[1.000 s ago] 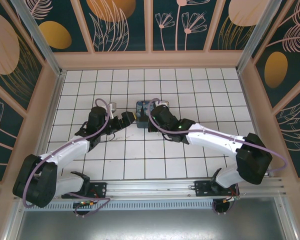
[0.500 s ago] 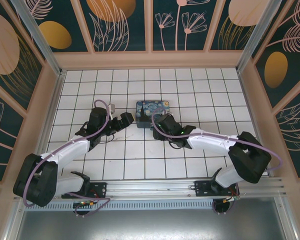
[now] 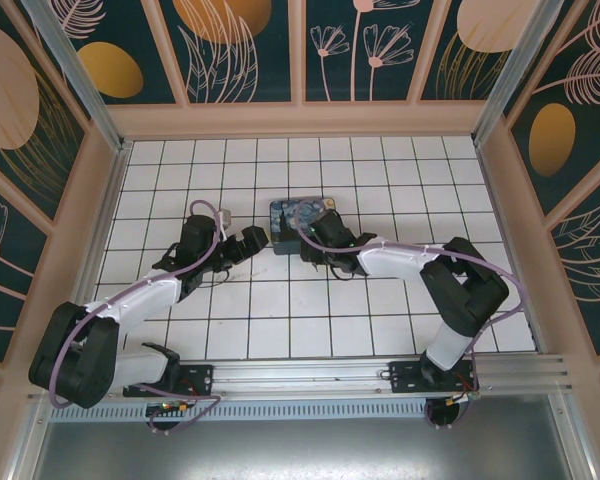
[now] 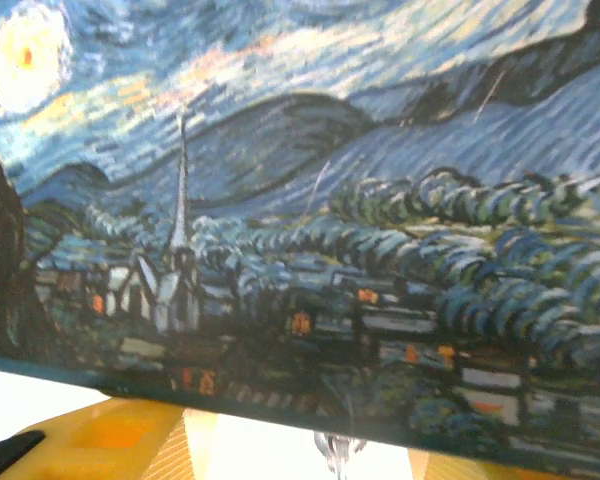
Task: Unlock a padlock with a key
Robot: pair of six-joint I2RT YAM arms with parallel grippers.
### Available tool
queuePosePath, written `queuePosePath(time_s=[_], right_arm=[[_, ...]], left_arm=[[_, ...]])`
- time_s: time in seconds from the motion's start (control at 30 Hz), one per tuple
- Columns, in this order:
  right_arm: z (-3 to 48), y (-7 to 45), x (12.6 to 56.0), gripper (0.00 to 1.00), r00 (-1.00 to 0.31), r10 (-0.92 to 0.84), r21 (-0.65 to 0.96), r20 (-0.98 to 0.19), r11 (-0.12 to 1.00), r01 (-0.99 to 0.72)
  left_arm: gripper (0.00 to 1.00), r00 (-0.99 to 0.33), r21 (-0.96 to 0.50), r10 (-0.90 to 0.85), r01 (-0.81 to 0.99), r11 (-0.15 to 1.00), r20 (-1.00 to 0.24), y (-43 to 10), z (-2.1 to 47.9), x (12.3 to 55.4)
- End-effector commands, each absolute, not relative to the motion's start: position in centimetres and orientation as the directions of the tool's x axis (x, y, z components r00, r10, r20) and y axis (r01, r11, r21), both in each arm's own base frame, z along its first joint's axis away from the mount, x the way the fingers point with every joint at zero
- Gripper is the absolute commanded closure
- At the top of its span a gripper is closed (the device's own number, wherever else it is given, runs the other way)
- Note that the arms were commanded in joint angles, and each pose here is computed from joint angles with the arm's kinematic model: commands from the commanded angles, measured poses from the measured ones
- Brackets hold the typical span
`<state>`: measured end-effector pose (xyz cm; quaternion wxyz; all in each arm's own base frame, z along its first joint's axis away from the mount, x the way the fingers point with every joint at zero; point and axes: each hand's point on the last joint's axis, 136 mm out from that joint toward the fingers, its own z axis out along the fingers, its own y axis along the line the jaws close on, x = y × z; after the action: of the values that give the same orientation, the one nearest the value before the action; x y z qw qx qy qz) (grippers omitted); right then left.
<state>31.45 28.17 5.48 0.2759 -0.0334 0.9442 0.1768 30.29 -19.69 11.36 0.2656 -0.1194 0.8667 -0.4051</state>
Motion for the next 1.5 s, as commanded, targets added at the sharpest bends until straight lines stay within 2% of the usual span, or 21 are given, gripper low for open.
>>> queuePosePath(time_s=[0.0,0.73,1.47], right_arm=[[6.0,29.1,32.7,0.48,-0.833,0.007,0.306,-0.553,0.932,-0.195],[1.8,29.3,29.5,0.51,-0.890,-0.072,0.339,-0.450,0.908,-0.245],[2.6,29.6,20.4,0.55,-0.897,-0.100,0.358,-0.430,0.893,-0.271]], left_arm=[[0.01,-0.825,-0.763,-0.429,0.004,0.646,-0.368,-19.6,11.7,30.8],[0.01,-0.822,-0.767,-0.432,0.009,0.641,-0.371,-19.6,12.2,30.8],[0.01,-0.817,-0.759,-0.429,0.017,0.651,-0.385,-19.4,12.5,30.5]])
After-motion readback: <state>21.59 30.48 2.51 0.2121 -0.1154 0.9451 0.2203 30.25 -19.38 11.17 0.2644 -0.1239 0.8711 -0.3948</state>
